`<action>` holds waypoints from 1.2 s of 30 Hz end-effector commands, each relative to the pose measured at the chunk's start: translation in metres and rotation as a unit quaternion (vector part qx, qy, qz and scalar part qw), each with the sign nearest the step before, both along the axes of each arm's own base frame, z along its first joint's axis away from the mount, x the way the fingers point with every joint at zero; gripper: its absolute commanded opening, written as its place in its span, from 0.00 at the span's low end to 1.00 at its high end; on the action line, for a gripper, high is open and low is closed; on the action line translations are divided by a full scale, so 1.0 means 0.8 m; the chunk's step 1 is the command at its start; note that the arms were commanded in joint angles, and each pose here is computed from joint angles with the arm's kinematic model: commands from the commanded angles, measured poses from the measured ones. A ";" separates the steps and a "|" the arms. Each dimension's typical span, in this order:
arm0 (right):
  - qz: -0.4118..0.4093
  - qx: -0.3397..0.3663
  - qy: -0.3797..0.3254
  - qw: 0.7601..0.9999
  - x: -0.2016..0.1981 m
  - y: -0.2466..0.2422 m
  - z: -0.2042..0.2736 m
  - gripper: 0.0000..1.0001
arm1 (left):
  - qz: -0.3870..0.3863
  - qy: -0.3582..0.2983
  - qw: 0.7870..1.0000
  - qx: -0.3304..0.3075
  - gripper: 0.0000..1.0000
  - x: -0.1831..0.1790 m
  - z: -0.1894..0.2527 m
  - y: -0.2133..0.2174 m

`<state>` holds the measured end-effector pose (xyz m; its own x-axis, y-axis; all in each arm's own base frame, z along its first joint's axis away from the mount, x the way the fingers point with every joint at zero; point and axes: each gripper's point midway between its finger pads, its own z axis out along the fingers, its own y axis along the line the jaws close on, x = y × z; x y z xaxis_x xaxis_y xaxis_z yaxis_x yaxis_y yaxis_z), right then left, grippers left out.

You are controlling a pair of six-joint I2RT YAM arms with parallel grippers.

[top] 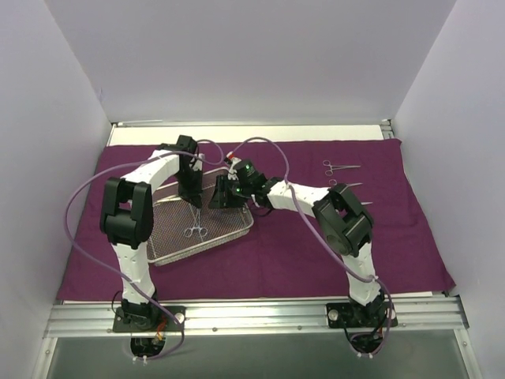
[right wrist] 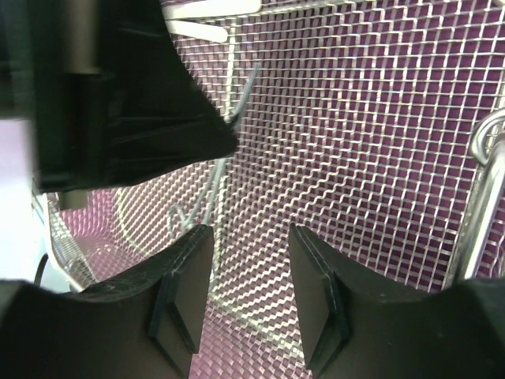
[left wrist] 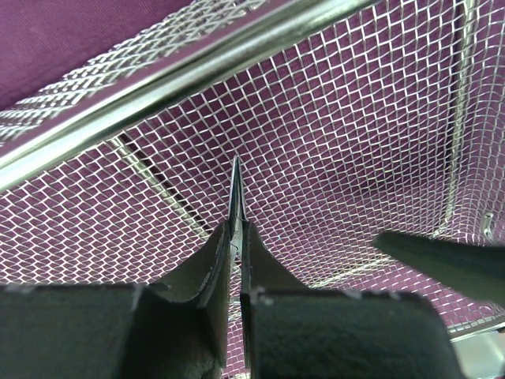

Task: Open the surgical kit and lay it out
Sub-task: Pick up the medical item from the container.

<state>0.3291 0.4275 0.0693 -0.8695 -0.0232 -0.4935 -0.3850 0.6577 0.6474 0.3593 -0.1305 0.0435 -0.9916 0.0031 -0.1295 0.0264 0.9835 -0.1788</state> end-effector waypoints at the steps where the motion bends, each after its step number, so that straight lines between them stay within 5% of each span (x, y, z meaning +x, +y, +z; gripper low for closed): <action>1: 0.008 0.039 -0.019 0.999 0.008 0.029 0.026 0.45 | 0.001 -0.036 0.999 -0.029 0.02 0.009 0.037 -0.007; 28: 0.049 0.070 0.033 0.996 -0.032 0.081 -0.009 0.37 | 0.002 -0.043 0.998 -0.045 0.02 0.009 0.048 -0.010; 33: 0.053 0.080 0.044 0.994 -0.033 0.088 -0.013 0.26 | 0.001 -0.043 0.998 -0.049 0.02 0.008 0.048 -0.011; 36: 0.058 0.097 0.041 0.993 -0.032 0.094 -0.002 0.00 | 0.002 -0.044 0.998 -0.051 0.02 0.007 0.052 -0.010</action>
<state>0.2984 0.4838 0.0414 -0.9212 -0.0506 -0.3857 -0.3477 0.5517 0.7581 0.3604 -0.1358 0.0609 -0.9875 -0.0060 -0.1577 0.0313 0.9719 -0.2334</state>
